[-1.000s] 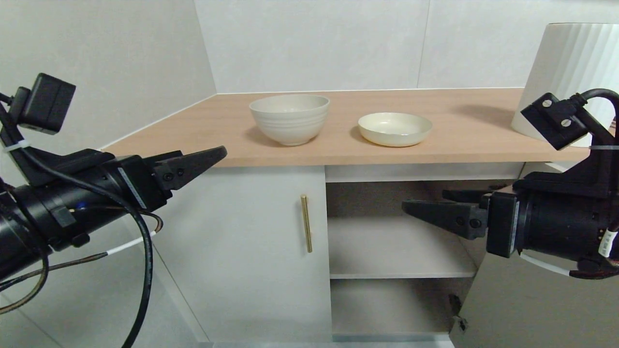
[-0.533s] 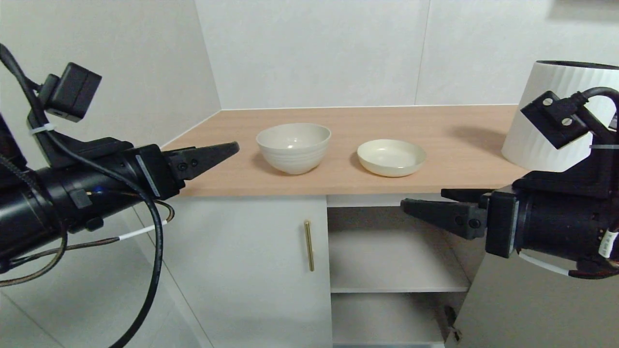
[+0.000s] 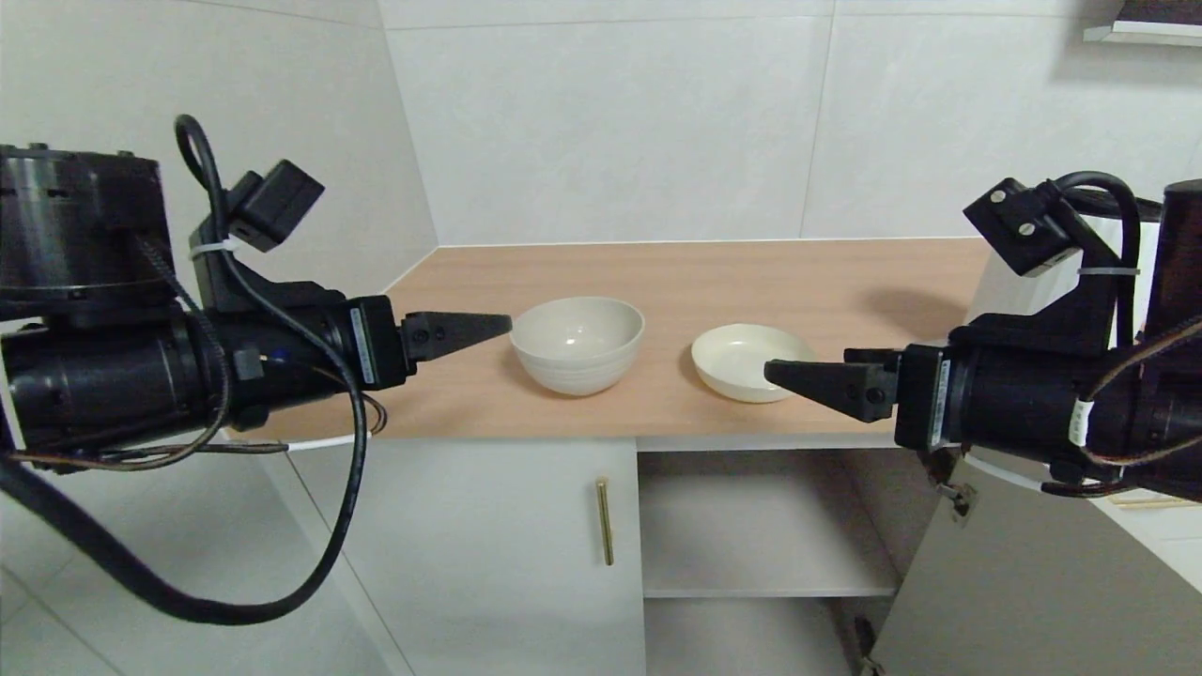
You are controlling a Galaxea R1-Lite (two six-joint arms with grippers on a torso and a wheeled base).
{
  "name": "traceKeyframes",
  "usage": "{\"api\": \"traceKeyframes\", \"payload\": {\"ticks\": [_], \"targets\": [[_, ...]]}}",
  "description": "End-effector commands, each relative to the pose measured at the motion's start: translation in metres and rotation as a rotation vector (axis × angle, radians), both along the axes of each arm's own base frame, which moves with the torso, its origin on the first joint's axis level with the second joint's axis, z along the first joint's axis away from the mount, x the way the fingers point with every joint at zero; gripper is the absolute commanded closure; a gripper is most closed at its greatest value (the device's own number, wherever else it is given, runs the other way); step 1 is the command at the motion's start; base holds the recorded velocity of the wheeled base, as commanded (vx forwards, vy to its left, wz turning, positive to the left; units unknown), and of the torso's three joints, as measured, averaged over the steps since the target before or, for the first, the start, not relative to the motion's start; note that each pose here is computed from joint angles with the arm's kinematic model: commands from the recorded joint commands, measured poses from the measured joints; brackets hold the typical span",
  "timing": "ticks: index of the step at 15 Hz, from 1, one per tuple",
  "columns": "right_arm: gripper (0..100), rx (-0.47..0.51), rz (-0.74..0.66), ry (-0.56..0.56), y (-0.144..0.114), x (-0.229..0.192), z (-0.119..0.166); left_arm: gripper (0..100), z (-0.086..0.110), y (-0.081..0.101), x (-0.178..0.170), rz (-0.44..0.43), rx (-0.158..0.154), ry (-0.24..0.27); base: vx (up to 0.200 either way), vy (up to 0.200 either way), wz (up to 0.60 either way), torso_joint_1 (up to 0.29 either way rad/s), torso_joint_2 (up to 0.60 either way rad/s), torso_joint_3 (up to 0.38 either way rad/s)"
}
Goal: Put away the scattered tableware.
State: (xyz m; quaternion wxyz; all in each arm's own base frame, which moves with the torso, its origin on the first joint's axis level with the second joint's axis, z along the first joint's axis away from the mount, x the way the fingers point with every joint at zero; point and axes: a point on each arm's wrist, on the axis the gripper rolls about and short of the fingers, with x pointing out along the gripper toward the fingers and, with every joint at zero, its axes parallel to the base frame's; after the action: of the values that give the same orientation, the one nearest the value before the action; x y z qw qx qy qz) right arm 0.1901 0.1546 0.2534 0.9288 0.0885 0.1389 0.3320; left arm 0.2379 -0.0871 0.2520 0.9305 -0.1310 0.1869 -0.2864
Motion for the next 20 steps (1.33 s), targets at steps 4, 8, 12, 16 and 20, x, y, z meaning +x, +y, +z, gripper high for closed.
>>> {"api": "traceKeyframes", "payload": {"ticks": [4, 8, 12, 16, 20], "targets": [[0, -0.047, -0.157, 0.046, 0.0, 0.038, -0.003, 0, -0.001, -0.01, 0.036, 0.165, -0.147, 0.17, 0.0, 0.0, 0.0, 0.021, -0.05, -0.033], [0, -0.051, -0.308, 0.089, 0.001, 0.058, -0.003, 0, -0.027, -0.026, 0.069, 0.323, -0.098, 0.28, 0.0, 0.0, 0.0, 0.0, 0.0, 0.0], [0, -0.05, -0.322, 0.092, -0.002, 0.062, -0.004, 0, -0.041, -0.036, 0.079, 0.32, -0.11, 0.328, 0.0, 0.0, 0.0, 0.0, 0.0, 0.0], [0, -0.058, -0.323, 0.099, 0.0, 0.064, -0.008, 0, -0.05, -0.041, 0.094, 0.342, -0.154, 0.355, 0.0, 0.0, 0.0, 0.0, 0.0, 0.0], [0, -0.058, -0.322, 0.101, 0.0, 0.064, -0.008, 0, -0.063, -0.045, 0.105, 0.342, -0.152, 0.357, 0.0, 0.0, 0.0, 0.0, 0.0, 0.0]]}}
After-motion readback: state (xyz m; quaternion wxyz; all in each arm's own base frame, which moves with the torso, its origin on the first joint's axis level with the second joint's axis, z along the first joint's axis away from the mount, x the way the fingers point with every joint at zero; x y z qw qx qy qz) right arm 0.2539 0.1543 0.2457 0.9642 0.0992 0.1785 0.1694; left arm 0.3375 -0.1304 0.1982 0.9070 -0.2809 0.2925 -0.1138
